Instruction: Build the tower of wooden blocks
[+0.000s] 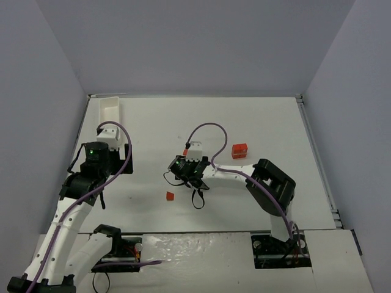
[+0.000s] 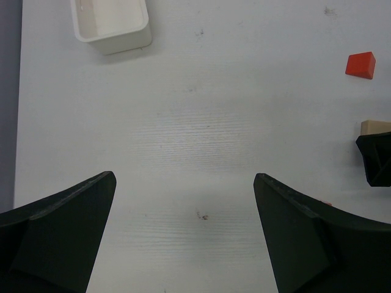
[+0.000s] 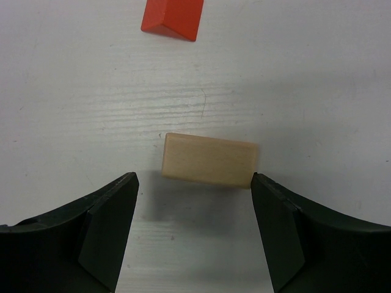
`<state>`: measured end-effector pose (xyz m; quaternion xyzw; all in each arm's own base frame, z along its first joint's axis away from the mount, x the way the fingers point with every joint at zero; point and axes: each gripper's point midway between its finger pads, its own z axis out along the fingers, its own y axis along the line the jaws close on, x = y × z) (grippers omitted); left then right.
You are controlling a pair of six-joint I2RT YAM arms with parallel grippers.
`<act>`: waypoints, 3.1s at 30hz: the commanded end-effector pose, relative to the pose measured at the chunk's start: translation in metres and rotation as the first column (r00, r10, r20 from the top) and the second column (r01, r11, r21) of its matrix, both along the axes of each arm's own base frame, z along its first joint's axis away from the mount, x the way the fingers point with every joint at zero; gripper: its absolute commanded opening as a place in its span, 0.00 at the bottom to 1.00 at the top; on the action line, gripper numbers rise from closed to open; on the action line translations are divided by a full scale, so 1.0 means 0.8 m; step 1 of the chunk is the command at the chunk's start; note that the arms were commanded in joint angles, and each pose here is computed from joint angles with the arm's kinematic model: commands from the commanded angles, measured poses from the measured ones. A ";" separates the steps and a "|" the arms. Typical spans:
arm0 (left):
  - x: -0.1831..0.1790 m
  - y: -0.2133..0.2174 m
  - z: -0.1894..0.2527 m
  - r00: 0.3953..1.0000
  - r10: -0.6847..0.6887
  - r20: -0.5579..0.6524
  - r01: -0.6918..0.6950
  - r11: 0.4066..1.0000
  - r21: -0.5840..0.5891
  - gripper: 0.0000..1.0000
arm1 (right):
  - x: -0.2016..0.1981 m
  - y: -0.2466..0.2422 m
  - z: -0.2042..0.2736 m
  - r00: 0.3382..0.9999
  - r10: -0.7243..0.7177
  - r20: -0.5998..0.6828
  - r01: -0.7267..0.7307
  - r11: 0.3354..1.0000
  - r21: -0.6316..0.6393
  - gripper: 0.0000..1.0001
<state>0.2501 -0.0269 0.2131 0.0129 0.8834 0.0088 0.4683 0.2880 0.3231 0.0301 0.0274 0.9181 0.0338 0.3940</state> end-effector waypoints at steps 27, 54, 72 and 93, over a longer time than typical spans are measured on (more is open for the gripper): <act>0.008 -0.001 0.017 0.998 -0.001 0.061 0.002 1.000 -0.011 0.95 | 0.023 -0.048 0.014 0.999 0.040 0.006 -0.039 0.996 -0.079 0.63; 0.010 -0.002 0.012 0.999 -0.004 0.046 0.004 1.000 -0.006 0.95 | 0.032 -0.096 0.037 1.000 -0.023 -0.003 0.023 0.998 0.056 0.79; 0.011 -0.002 0.011 0.999 -0.004 0.042 0.004 1.000 -0.006 0.95 | 0.031 -0.095 0.008 0.998 -0.026 -0.048 0.027 0.999 0.017 0.77; 0.011 -0.002 0.012 0.999 -0.003 0.045 0.003 1.000 -0.007 0.95 | 0.032 -0.083 0.013 1.000 -0.002 -0.025 0.002 1.000 -0.001 0.73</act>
